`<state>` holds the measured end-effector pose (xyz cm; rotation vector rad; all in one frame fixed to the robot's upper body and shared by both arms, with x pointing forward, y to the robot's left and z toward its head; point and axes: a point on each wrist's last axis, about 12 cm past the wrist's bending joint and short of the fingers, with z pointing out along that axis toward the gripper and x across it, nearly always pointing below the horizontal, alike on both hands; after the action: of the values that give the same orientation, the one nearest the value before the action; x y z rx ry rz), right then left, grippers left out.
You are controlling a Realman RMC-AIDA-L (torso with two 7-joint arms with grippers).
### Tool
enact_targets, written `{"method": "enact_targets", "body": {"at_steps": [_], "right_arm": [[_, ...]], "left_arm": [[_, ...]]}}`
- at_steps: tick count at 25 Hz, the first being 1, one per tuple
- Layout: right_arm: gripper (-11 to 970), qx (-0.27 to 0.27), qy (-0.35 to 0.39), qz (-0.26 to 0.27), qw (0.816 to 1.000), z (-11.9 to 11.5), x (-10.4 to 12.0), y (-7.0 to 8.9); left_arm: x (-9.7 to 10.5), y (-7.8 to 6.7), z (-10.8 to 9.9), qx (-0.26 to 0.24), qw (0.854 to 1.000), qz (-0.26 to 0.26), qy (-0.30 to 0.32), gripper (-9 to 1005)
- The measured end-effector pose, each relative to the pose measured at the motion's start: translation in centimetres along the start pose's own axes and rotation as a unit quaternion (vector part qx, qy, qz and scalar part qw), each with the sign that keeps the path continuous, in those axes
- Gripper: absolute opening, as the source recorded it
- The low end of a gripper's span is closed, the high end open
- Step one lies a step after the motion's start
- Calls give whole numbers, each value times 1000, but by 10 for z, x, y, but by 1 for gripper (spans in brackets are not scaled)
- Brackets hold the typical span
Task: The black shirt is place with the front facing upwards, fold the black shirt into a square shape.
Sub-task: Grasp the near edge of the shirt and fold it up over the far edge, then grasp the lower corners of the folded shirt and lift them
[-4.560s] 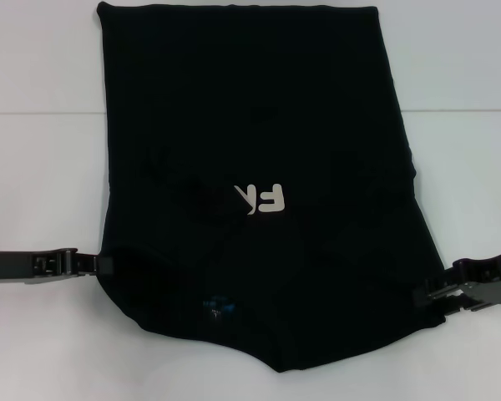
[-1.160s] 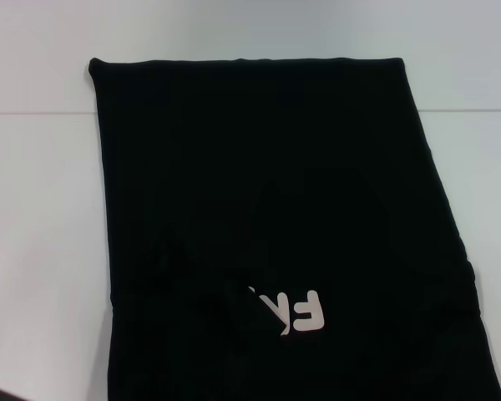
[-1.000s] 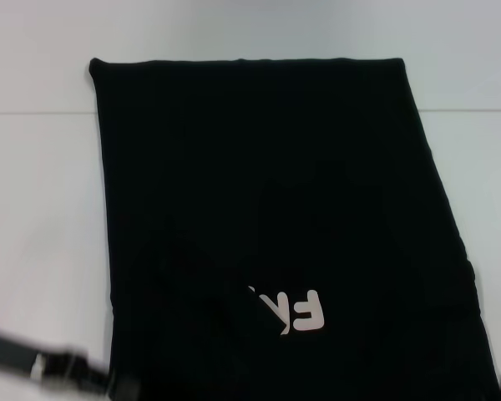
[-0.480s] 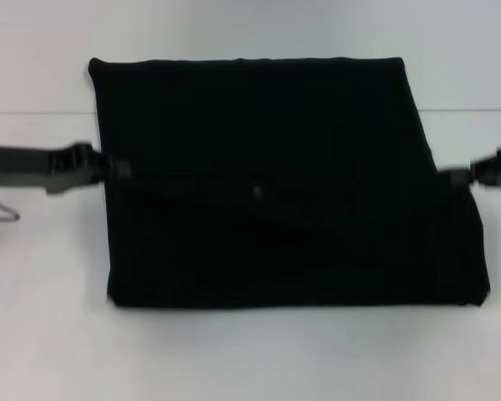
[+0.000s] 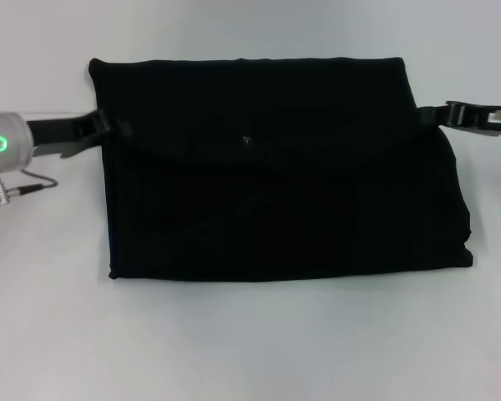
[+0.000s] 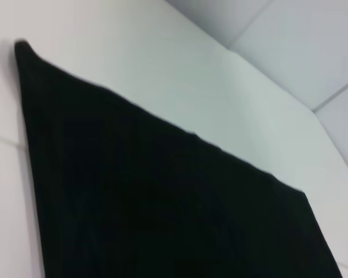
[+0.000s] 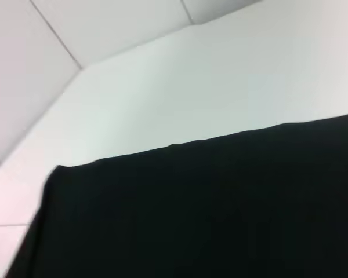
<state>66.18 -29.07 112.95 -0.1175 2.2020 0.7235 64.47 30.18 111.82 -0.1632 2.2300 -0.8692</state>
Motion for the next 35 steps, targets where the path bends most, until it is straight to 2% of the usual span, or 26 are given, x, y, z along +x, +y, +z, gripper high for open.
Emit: {"method": "enact_targets", "body": {"at_steps": [9, 15, 19, 26, 27, 32, 35], "right_arm": [[103, 52, -12, -31, 998, 31, 7, 14], [108, 67, -16, -42, 997, 44, 16, 23], [111, 74, -17, -45, 996, 45, 19, 23], [117, 71, -62, -11, 996, 34, 24, 9], [163, 70, -68, -5, 995, 32, 25, 7], [386, 57, -105, 49, 992, 20, 28, -5], [505, 24, -130, 81, 988, 8, 31, -10]], "left_arm": [[-11, -10, 16, -30, 998, 25, -54, 59], [-5, -20, 31, -48, 996, 52, -49, 60], [0, -21, 35, -56, 995, 55, -57, 61], [5, -19, 36, -55, 994, 49, -84, 63], [5, -18, 36, -54, 994, 44, -87, 63], [8, -8, 31, -59, 994, 27, -91, 206], [10, -2, 30, -62, 995, 19, -82, 324]]}}
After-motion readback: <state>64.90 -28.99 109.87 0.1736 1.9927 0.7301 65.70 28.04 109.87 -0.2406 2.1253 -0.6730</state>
